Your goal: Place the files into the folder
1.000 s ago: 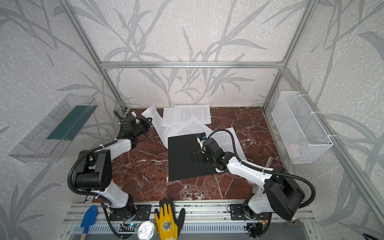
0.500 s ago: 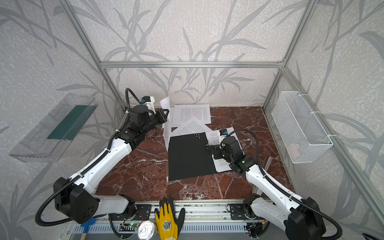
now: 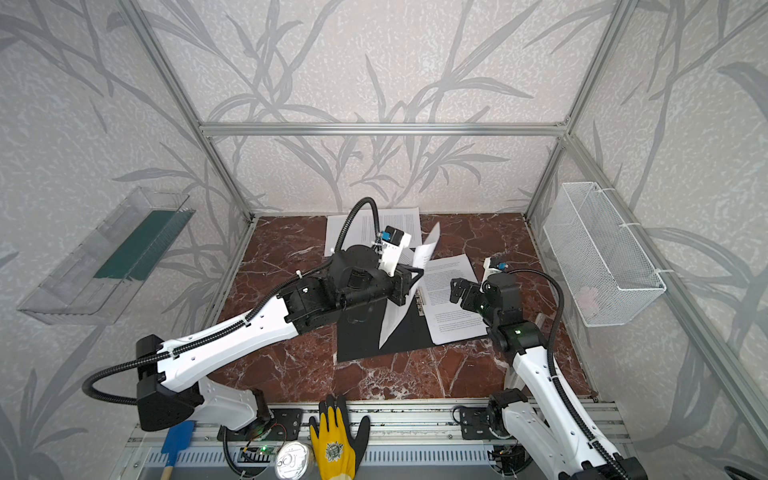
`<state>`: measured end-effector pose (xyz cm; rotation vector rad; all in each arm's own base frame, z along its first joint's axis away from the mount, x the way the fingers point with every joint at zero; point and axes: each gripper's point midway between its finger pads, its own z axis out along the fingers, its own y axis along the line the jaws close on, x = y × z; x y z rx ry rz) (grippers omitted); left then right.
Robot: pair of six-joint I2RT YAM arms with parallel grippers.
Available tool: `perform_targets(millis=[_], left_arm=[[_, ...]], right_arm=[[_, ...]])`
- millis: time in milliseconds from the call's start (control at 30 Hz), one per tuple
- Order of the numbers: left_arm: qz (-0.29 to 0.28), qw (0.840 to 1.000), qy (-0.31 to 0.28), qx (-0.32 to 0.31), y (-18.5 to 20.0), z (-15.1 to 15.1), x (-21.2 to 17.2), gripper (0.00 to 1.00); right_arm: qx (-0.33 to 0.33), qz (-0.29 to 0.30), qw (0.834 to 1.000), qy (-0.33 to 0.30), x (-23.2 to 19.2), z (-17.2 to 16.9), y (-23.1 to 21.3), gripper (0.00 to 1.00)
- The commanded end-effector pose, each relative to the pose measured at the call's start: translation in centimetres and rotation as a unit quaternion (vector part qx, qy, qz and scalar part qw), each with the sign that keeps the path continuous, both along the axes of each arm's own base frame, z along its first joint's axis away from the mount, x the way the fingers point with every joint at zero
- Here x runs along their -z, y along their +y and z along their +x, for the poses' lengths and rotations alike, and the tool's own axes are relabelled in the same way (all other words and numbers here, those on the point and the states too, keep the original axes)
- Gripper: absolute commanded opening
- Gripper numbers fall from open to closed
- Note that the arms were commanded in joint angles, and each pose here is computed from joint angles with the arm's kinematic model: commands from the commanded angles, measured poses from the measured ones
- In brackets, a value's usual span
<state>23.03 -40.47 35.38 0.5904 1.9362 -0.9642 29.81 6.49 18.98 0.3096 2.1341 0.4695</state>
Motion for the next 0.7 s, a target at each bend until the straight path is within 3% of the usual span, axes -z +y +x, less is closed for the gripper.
perform_targets(millis=[0, 133, 233, 500, 667], left_arm=[[-0.012, 1.000, -0.027, 0.007, 0.2, -1.5, -2.5, 0.00], [-0.029, 0.999, -0.012, 0.013, 0.1, -2.4, -2.4, 0.00], [-0.017, 1.000, -0.004, -0.026, 1.1, -1.0, -1.3, 0.00], [-0.052, 0.984, 0.149, -0.080, 4.8, 7.7, 6.1, 0.00], [-0.027, 0.969, 0.222, -0.100, 6.2, 13.3, 12.1, 0.00]], right_arm=[[0.012, 0.017, 1.000, 0.018, 1.0, -0.5, -0.6, 0.99], [0.025, 0.018, 0.999, 0.018, 1.0, -0.6, -1.3, 0.99], [0.036, 0.014, 0.999, 0.012, 0.8, -0.8, -1.8, 0.99], [0.027, 0.002, 1.000, -0.015, -0.5, -1.3, -1.9, 0.99], [-0.006, 0.008, 1.000, -0.020, -0.4, -1.0, -0.8, 0.99]])
